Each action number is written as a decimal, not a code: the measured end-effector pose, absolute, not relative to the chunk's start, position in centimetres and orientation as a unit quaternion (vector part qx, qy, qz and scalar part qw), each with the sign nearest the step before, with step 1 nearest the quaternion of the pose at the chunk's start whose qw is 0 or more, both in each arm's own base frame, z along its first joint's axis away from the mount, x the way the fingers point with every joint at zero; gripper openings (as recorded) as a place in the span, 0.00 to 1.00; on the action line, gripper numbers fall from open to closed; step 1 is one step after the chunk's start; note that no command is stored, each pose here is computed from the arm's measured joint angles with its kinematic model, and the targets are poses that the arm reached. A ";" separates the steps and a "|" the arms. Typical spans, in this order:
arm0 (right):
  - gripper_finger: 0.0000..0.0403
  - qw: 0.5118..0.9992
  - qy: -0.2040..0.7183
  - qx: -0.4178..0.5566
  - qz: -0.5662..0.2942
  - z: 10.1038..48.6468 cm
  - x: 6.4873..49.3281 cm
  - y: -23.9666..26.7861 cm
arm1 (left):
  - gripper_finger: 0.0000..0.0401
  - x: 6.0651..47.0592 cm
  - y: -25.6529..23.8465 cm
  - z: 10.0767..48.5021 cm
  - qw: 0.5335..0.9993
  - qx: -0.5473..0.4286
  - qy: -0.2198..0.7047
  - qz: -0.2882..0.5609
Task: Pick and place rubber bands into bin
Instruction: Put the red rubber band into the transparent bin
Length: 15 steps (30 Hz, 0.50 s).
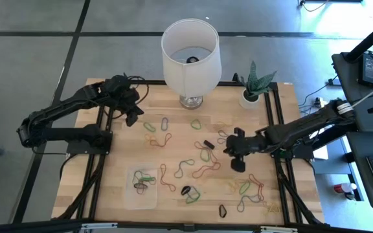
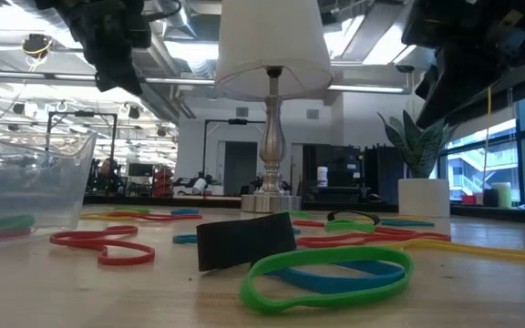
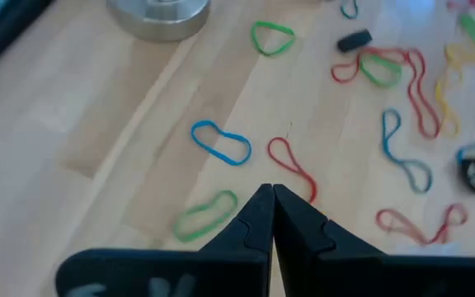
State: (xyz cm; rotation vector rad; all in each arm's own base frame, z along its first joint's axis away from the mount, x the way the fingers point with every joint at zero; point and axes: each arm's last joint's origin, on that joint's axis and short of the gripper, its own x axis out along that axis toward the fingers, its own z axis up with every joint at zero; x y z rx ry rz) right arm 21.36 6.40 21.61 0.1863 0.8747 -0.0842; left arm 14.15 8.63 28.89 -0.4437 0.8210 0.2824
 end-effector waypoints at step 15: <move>0.01 0.916 0.359 0.154 -0.087 22.5 20.9 4.0 | 0.01 14.6 9.1 28.9 0.868 -0.266 0.372 0.195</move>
